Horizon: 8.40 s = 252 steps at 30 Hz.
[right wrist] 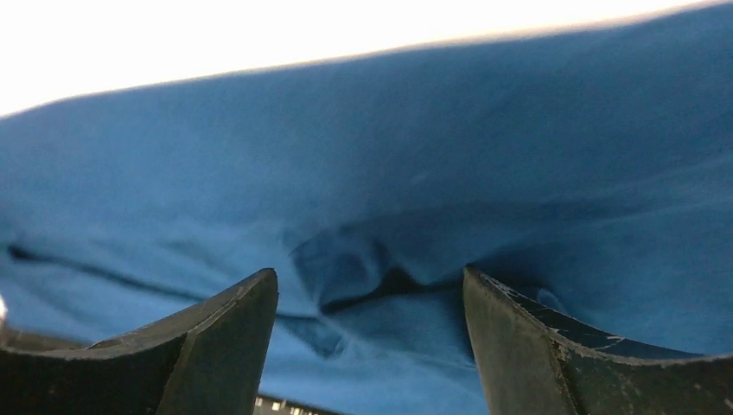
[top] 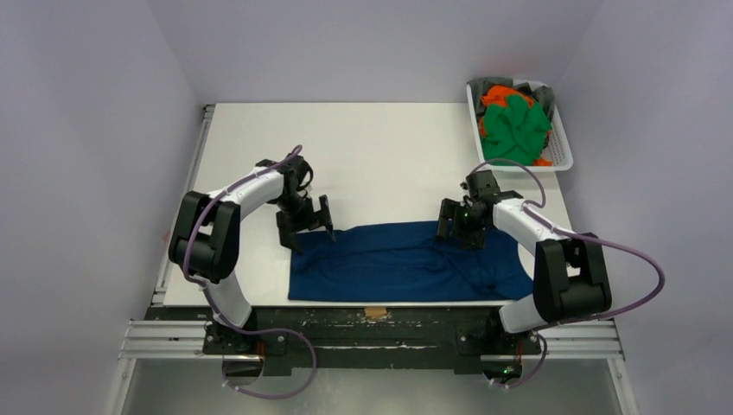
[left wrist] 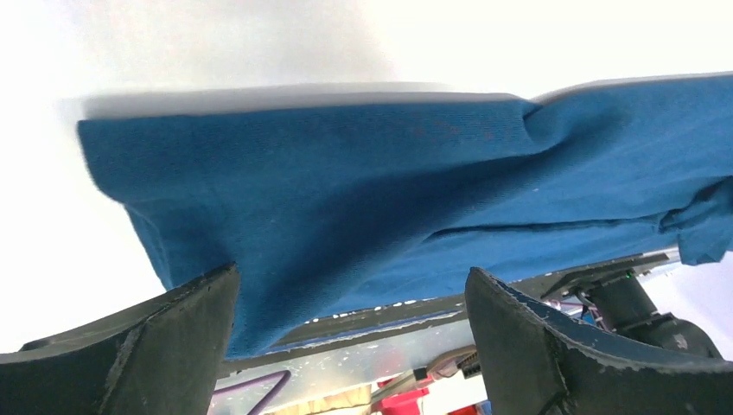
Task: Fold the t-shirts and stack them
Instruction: Fold the other side of the tshirt into a rectangle, then rotate the tshirt 90 degrees, then grab the bottom of the folded rectangular tshirt with both arms, then fold the folded rectangular tshirt in 1/3 of the way, then grab one side of the 2/3 rectangular tshirt with both arms
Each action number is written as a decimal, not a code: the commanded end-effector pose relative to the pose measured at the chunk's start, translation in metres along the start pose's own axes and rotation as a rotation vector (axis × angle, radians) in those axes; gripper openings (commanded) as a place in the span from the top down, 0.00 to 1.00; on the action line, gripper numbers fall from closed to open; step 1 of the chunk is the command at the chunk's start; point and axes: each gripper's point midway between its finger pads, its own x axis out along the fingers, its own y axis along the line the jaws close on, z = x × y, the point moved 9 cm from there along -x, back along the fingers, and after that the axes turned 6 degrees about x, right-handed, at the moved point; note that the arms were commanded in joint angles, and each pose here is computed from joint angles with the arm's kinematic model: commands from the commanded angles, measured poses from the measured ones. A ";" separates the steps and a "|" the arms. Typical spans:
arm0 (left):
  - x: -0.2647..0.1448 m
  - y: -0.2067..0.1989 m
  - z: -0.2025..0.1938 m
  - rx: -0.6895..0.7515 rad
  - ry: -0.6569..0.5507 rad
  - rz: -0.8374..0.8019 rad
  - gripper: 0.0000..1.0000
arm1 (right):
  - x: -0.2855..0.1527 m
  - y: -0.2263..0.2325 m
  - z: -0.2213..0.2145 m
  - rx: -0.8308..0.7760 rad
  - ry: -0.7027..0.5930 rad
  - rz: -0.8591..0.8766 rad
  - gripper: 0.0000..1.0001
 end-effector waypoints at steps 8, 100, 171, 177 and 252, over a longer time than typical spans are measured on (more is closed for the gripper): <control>-0.018 0.002 0.006 0.032 -0.053 0.117 0.00 | -0.062 0.026 -0.088 -0.249 0.459 0.278 0.23; 0.023 0.027 -0.083 0.068 -0.193 0.109 0.27 | -0.001 0.164 -0.098 -0.622 -0.134 0.337 0.30; -0.060 -0.077 0.049 0.154 -0.396 0.034 1.00 | 0.000 0.171 -0.011 -0.625 -0.176 0.316 1.00; -0.052 -0.086 0.081 0.168 -0.412 0.022 1.00 | 0.006 0.174 0.028 -0.557 -0.254 0.349 1.00; 0.009 -0.003 0.045 -0.006 -0.195 -0.014 1.00 | 0.055 0.128 -0.056 -0.882 -0.008 0.207 0.97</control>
